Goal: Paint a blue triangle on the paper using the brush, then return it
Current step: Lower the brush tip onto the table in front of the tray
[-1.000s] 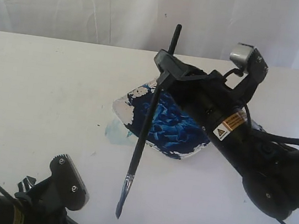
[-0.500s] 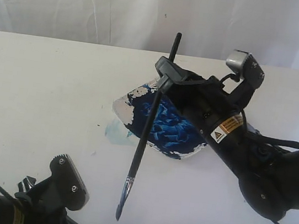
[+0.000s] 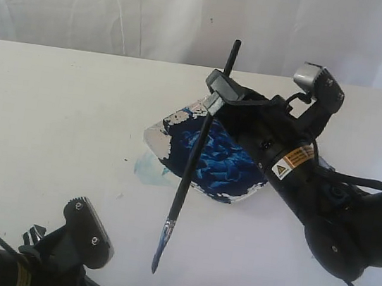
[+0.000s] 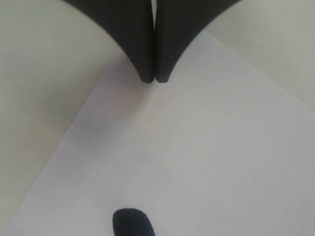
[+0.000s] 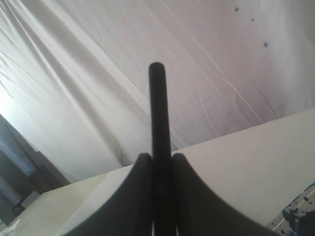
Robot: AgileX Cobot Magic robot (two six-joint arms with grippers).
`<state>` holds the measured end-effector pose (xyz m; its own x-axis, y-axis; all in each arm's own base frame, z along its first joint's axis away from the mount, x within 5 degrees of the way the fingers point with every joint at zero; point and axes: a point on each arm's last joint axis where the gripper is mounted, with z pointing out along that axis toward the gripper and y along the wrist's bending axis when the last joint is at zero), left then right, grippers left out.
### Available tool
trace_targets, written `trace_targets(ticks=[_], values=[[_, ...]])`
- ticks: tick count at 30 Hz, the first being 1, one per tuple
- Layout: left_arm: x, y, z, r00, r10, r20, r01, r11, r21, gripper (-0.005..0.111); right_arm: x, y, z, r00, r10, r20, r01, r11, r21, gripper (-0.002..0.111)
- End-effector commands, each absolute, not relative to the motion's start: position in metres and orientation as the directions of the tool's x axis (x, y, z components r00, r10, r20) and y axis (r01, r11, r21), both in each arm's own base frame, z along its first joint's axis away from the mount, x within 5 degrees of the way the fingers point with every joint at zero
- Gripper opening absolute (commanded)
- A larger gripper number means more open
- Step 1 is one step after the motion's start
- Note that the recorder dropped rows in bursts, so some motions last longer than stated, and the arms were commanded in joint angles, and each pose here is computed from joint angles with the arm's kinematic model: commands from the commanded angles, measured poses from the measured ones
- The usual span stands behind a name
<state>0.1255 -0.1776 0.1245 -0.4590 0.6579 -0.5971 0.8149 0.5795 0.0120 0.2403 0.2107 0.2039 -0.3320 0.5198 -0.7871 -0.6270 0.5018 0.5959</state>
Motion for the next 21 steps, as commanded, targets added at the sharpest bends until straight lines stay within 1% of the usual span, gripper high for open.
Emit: trace_targets(ticks=[1,7,21], values=[[0.1234,-0.1737,0.1203,-0.482,0.672,-0.562,0.81,0.586,0.006,0.0,0.2411,0.2128,0.2083,-0.309,0.529,-0.791,-0.644,0.496,0.583,0.0],[0.1234,-0.1737,0.1203,-0.482,0.672,-0.562,0.81,0.586,0.006,0.0,0.2449,0.2162,0.2133,-0.301,0.533,-0.79,-0.651,0.491,0.579,0.0],[0.1234,-0.1737,0.1203,-0.482,0.672,-0.562,0.81,0.586,0.006,0.0,0.2467,0.2181,0.2125,-0.316,0.516,-0.796,-0.641,0.502,0.58,0.0]])
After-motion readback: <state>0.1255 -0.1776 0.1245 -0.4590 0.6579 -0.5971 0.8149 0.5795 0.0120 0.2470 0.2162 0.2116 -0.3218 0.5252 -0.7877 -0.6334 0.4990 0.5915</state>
